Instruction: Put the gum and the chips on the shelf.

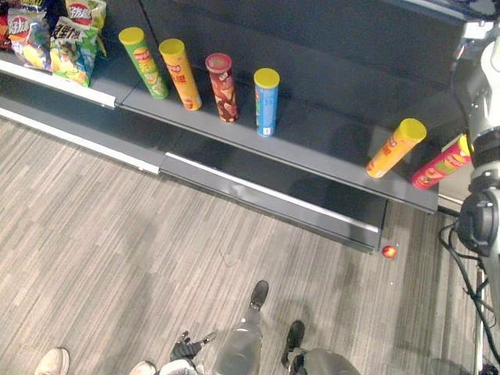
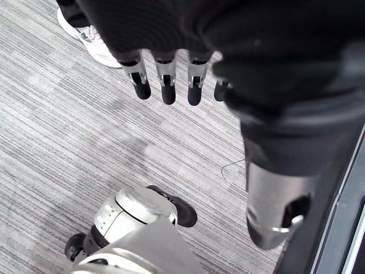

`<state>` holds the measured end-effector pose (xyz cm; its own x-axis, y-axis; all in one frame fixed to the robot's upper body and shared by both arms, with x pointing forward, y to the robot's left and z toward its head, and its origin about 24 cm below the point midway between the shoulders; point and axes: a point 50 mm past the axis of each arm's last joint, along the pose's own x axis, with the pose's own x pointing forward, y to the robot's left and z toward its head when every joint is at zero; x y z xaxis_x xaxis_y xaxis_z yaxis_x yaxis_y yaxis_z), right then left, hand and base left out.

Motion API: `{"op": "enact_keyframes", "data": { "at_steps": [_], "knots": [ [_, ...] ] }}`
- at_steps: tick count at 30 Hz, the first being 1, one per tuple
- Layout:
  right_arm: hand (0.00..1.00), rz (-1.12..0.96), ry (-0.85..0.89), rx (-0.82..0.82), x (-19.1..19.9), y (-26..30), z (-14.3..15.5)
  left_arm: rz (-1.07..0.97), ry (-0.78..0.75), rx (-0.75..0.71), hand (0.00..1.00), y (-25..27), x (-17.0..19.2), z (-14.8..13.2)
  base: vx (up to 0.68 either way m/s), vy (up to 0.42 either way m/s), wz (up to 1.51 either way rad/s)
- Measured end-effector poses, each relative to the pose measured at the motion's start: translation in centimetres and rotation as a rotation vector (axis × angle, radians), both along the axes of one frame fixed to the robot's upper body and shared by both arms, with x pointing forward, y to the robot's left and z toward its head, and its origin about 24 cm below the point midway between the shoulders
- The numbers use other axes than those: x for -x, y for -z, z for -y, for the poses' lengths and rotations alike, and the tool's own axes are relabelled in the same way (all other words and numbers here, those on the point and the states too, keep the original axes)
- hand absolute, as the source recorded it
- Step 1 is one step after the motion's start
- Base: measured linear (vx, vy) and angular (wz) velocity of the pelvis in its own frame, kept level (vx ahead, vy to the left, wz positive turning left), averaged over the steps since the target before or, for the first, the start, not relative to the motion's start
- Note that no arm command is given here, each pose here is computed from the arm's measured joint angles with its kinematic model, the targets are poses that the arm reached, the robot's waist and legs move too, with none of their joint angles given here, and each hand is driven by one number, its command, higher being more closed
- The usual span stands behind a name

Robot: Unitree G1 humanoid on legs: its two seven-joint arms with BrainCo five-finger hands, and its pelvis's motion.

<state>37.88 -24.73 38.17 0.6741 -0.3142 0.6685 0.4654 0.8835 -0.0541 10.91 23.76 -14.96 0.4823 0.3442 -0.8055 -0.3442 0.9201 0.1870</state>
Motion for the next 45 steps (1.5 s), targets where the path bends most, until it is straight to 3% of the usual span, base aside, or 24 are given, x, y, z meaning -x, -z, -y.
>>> {"op": "enact_keyframes", "data": {
  "at_steps": [13, 30, 36, 41, 45],
  "knots": [
    [0.0, -0.01, -0.017, 0.043, 0.0, 2.1, -1.7, -0.012, -0.025, 0.003, 0.0, 0.1, 0.3, -0.2, 0.0, -0.005, -0.04],
    [0.0, 0.335, -0.136, 0.157, 5.2, 0.6, -7.3, -0.074, -0.06, 0.006, 0.0, 0.6, 2.3, 0.0, 0.0, -0.01, -0.07],
    [0.0, 0.351, -0.358, 0.171, 7.0, 5.2, -12.0, -0.111, -0.067, 0.008, 0.0, 0.9, 3.2, 0.1, 0.02, 0.003, -0.09],
    [0.0, 0.087, -0.71, 0.127, 8.7, 14.7, -16.7, -0.129, -0.041, -0.003, 0.0, 1.0, 3.6, 0.2, 0.0, 0.003, -0.11],
    [0.0, -0.099, -0.853, 0.123, 10.5, 20.1, -17.4, -0.155, -0.047, -0.007, 0.0, 1.1, 4.7, 0.0, 0.0, 0.008, -0.15]
  ]
}}
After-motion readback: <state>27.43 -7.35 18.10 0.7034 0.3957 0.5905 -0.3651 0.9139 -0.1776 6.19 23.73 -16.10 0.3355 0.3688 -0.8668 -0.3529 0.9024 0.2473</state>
